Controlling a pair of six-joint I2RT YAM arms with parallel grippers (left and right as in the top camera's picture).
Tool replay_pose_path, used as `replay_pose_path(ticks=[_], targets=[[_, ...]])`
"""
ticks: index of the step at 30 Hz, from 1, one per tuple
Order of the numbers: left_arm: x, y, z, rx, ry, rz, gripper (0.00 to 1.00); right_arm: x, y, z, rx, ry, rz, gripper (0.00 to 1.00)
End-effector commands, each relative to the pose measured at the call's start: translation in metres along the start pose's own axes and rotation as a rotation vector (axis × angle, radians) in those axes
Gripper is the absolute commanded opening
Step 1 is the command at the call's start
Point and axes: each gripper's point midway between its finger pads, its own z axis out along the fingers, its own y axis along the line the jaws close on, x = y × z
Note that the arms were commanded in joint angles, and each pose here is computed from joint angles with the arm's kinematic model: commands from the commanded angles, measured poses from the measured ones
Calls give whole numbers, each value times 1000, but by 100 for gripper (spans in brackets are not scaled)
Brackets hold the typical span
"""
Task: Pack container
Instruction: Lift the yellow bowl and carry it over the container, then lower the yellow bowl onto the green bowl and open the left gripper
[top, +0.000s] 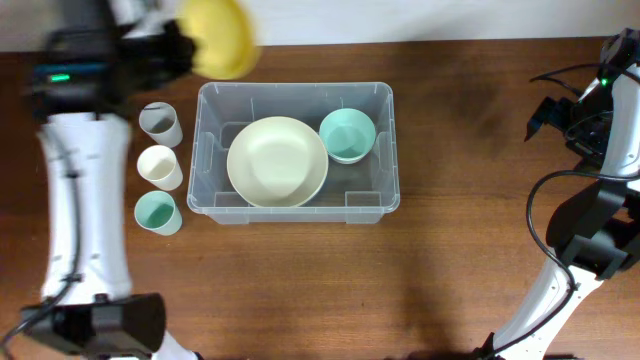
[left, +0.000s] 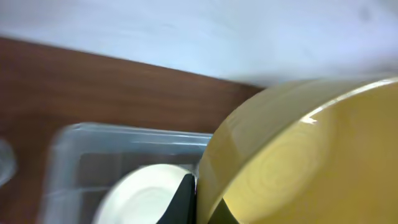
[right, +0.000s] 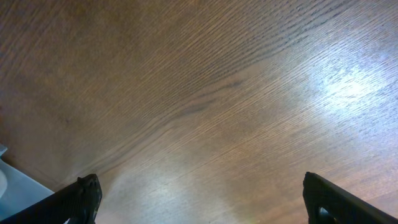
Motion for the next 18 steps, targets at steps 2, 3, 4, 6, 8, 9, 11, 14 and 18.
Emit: replay_pose_path(ticks=[2,3,4,6,8,9,11,14,18], targets=[[27,-34,43,-75,46,165,1,2,-3,-15,-6,-36,-2,99],[37,-42,55,-83,67,186,1,2,-3,-15,-6,-36,-2,99],[45,-48,65,-85,83,211,1,2,-3,-15,-6,-36,-2,99],[62,-60,89,-67,127,282,1,2,-3,-15,-6,-36,-2,99],[79,-64,111,-59,170,302,1,2,-3,-15,-6,-36,-2,99],[87,-63,122,-60,191,305,1,2,-3,-15,-6,-36,-2,99],[102,-59,141,-67,234,307,1,2,-3,-15,-6,-36,-2,99],[123,-51,165,-75,298,312,1,2,-3,-15,-6,-36,-2,99],[145,-41,185,-78,364,321,1,2,-3,-15,-6,-36,-2,99]])
